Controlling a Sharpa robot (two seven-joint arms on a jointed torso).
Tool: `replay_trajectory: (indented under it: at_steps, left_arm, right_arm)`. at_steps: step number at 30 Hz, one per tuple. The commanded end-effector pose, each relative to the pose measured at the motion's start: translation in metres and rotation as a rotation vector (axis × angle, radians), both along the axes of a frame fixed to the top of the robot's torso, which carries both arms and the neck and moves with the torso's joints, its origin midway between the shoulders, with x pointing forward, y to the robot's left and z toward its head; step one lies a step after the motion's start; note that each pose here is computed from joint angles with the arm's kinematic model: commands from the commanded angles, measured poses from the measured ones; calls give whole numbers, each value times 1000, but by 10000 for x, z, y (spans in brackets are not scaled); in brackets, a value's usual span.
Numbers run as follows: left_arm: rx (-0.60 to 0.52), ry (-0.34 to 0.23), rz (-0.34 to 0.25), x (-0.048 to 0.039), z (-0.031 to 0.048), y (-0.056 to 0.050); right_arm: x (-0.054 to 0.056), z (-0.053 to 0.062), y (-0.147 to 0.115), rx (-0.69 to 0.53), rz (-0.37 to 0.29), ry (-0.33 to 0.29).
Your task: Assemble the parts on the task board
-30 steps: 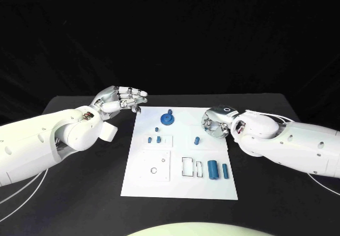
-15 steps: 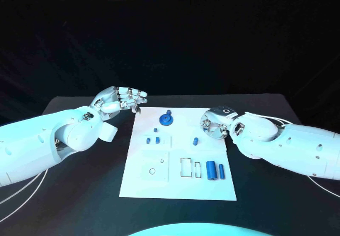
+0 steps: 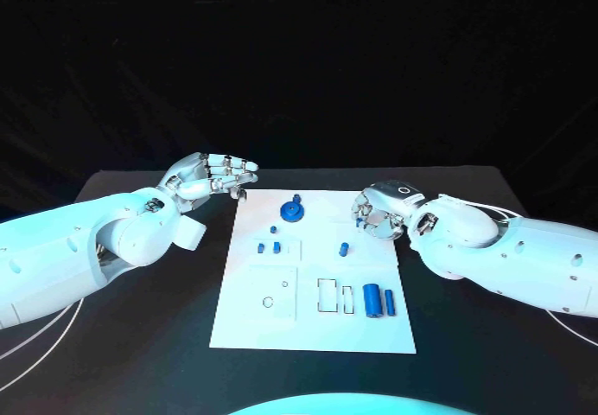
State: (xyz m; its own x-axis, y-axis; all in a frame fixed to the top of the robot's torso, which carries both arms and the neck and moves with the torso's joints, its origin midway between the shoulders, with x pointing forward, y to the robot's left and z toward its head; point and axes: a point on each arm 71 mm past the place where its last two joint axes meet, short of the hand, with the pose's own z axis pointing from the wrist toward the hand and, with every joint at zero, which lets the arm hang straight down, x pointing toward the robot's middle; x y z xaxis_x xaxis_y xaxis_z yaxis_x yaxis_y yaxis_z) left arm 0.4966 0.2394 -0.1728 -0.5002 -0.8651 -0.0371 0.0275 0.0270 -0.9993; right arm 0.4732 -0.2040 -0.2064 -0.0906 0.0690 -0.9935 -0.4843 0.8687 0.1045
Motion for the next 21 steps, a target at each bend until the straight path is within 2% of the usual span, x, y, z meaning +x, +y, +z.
replay_trajectory:
  at_steps: [1, 10, 17, 21]
  left_arm:
    - [-5, -8, -6, 2, 9, -10]
    - [-8, -7, -7, 5, 5, -17]
    - [-10, -4, -9, 0, -5, -31]
    - [-12, -3, -10, -5, -12, -38]
  right_arm:
    - [-42, 84, 29, 50, 18, -28]
    - [-213, 171, 265, 104, 89, -25]
    - [-394, 174, 562, 129, 178, -38]
    - [-512, 139, 753, 137, 237, -44]
